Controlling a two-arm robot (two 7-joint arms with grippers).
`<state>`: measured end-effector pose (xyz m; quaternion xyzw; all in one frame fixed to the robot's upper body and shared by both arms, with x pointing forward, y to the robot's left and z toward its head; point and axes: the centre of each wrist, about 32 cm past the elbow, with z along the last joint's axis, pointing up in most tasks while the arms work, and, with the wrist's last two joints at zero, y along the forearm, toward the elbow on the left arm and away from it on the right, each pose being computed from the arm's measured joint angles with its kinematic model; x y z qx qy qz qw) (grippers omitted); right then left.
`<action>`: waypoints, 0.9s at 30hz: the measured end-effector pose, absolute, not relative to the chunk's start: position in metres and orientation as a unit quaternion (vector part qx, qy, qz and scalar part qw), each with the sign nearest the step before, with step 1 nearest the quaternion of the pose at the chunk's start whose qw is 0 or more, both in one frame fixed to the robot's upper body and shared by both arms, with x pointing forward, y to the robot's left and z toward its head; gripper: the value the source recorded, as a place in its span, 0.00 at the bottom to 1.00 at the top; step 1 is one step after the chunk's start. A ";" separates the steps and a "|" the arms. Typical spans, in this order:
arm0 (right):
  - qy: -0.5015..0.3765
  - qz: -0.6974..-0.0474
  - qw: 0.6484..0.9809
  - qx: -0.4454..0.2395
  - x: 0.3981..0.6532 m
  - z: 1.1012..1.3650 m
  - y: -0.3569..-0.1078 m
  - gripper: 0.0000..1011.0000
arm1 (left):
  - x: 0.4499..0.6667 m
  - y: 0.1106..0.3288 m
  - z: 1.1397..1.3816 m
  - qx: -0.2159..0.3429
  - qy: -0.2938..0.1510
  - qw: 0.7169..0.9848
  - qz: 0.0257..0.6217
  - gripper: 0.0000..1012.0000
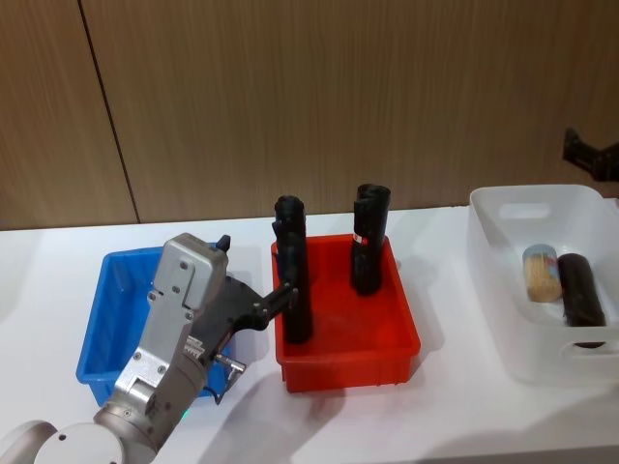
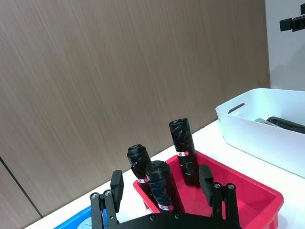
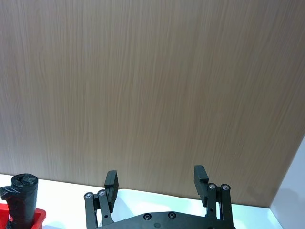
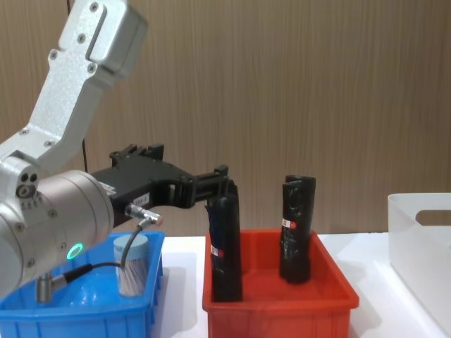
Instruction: Pick the cotton swabs from the blue box and place them into the white box.
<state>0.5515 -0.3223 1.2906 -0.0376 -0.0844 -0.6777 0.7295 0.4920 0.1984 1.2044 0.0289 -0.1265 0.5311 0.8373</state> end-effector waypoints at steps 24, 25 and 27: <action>-0.084 -0.678 0.730 -0.038 0.551 1.291 -0.322 0.99 | 0.492 0.198 1.204 0.029 -0.126 0.837 0.531 0.99; -0.084 -0.678 0.730 -0.038 0.551 1.291 -0.322 0.99 | 0.492 0.198 1.204 0.029 -0.126 0.837 0.531 0.99; -0.084 -0.678 0.730 -0.038 0.551 1.291 -0.322 0.99 | 0.492 0.198 1.204 0.029 -0.126 0.837 0.531 0.99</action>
